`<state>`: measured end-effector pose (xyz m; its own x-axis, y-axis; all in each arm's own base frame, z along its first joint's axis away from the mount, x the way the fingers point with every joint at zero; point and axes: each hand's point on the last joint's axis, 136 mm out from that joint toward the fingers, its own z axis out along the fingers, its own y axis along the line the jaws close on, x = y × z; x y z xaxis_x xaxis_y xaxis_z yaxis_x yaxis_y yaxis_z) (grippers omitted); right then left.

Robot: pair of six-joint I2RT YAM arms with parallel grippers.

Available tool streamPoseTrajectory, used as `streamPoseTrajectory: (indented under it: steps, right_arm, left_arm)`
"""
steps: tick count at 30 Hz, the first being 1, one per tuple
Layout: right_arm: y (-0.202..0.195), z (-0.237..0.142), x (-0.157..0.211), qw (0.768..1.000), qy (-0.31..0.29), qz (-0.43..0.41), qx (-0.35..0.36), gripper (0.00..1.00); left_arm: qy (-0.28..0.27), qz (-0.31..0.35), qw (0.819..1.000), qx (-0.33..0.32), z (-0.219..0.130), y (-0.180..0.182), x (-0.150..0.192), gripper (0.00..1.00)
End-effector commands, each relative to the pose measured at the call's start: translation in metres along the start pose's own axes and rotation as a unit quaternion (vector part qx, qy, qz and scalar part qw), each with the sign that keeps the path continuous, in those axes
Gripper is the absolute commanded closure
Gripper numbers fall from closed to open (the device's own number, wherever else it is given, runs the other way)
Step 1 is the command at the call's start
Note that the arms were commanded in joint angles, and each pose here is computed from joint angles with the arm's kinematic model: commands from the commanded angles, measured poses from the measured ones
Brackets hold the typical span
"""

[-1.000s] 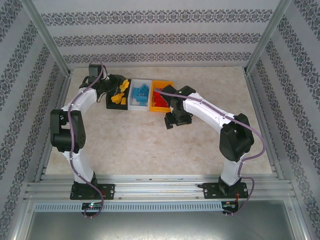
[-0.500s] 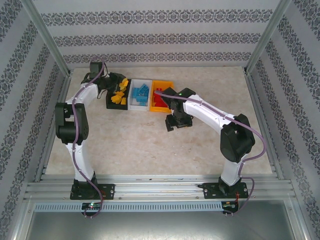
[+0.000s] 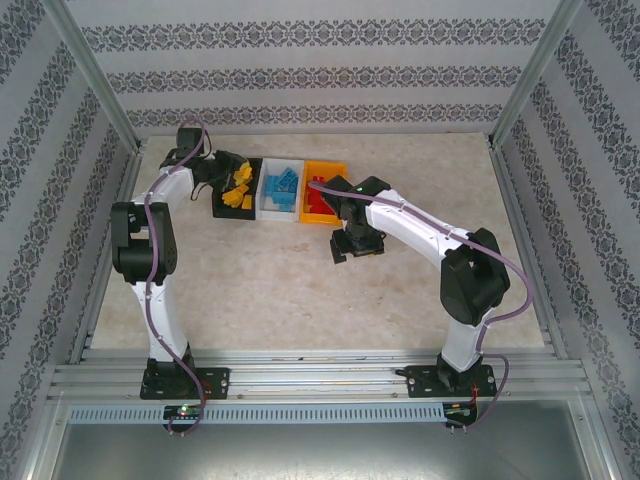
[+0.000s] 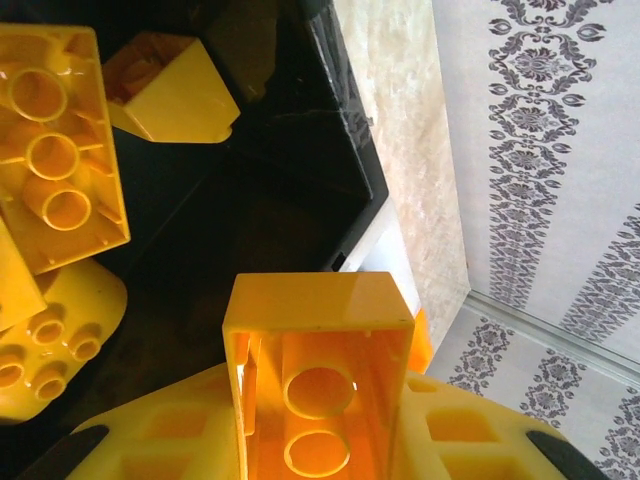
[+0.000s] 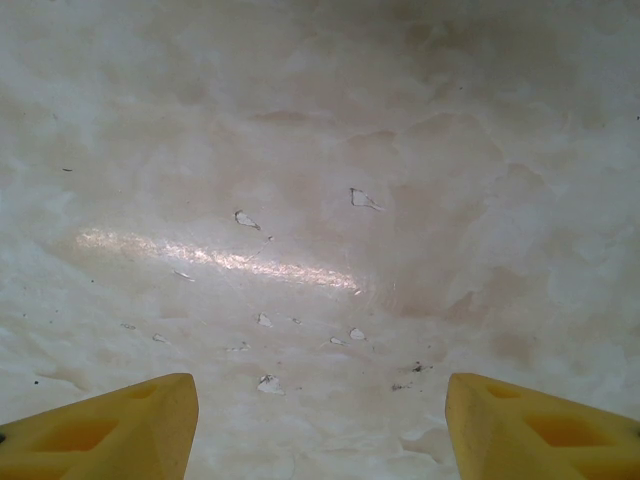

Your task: Sort the legos into containers by color

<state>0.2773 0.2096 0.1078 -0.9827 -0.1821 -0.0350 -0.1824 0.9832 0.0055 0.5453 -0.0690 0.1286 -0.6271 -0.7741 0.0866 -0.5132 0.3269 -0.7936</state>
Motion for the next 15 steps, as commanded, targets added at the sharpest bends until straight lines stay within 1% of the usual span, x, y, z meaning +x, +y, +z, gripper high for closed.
streamPoseTrajectory:
  steps: [1, 12, 15]
  right_arm:
    - [-0.0003, -0.0054, 0.0084, 1.0, 0.001, 0.005, 0.002, 0.33]
    - [0.0011, -0.0025, 0.0091, 1.0, 0.004, 0.002, -0.001, 0.33]
    - [0.0008, -0.0023, 0.0094, 1.0, 0.004, 0.001, 0.0, 0.33]
  left_arm:
    - [0.002, 0.009, 1.0, -0.017, -0.0025, 0.007, -0.0048, 0.71]
    - [0.002, 0.01, 0.999, -0.034, -0.0036, 0.0149, -0.0041, 0.7]
    - [0.001, 0.01, 0.999, -0.034, -0.0038, 0.0152, -0.0048, 0.65]
